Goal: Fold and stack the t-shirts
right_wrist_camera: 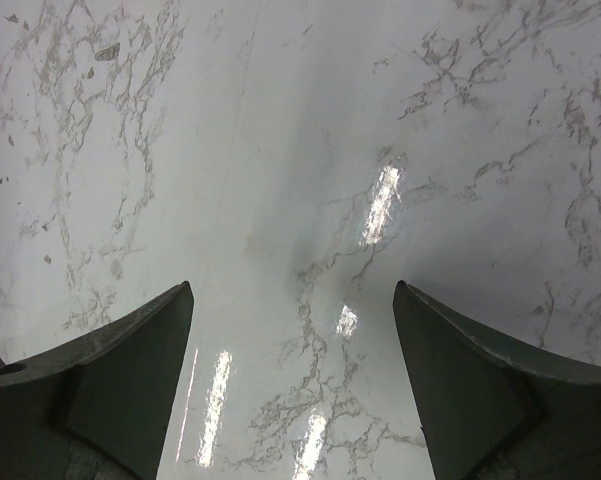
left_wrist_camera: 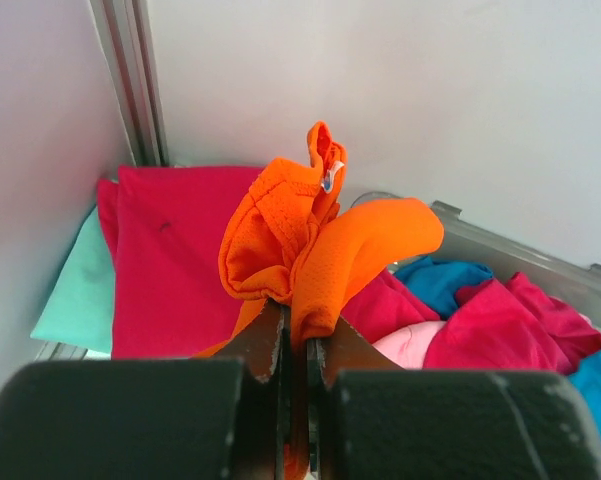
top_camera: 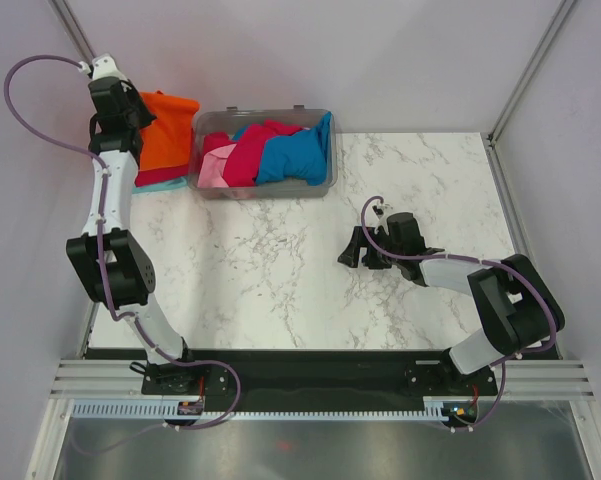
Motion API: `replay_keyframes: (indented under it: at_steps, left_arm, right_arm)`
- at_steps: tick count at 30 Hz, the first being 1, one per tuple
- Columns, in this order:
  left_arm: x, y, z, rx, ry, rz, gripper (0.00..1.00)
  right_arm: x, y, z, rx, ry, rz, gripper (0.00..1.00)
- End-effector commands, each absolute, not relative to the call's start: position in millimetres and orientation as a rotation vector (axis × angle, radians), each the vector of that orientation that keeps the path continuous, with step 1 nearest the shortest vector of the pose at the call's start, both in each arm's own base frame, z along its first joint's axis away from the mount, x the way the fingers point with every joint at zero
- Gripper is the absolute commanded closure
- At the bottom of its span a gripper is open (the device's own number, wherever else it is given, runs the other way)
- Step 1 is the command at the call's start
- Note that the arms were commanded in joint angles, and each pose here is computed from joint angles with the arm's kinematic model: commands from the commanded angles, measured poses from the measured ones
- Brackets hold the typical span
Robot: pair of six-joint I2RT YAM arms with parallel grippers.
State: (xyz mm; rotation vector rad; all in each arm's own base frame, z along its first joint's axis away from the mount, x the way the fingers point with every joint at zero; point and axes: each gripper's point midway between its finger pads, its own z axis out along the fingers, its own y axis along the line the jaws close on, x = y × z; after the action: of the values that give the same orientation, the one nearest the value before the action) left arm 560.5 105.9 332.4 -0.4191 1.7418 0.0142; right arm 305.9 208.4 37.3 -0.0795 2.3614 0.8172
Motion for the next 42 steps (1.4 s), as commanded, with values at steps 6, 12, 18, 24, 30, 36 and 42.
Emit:
replay_keyframes:
  at_steps: [6, 12, 18, 24, 30, 36, 42]
  left_arm:
    - [573.4, 101.1, 327.1, -0.379, 1.742, -0.057, 0.98]
    - [601.1, 118.3, 285.7, -0.384, 1.794, -0.096, 0.98]
    - [640.3, 155.4, 257.0, -0.319, 1.831, 0.042, 0.98]
    - [664.4, 203.4, 236.3, -0.375, 1.787, 0.096, 0.85]
    - [682.7, 243.1, 216.7, -0.398, 1.696, 0.223, 0.75]
    - [683.4, 264.9, 223.5, -0.434, 1.624, 0.308, 0.29]
    - [643.7, 288.3, 269.1, -0.66, 1.539, 0.415, 0.0]
  right_arm:
    - [283.9, 197.3, 5.8, -0.072, 2.506, 0.764, 0.1]
    - [283.5, 197.1, 5.2, -0.071, 2.509, 0.764, 0.1]
    - [283.6, 197.1, 3.9, -0.072, 2.514, 0.762, 0.1]
    - [284.8, 197.1, 5.2, -0.071, 2.51, 0.762, 0.1]
    - [286.1, 195.9, 6.8, -0.069, 2.503, 0.755, 0.1]
    - [288.9, 193.6, 8.0, -0.052, 2.498, 0.753, 0.1]
    - [288.1, 193.3, 9.0, -0.052, 2.492, 0.752, 0.11]
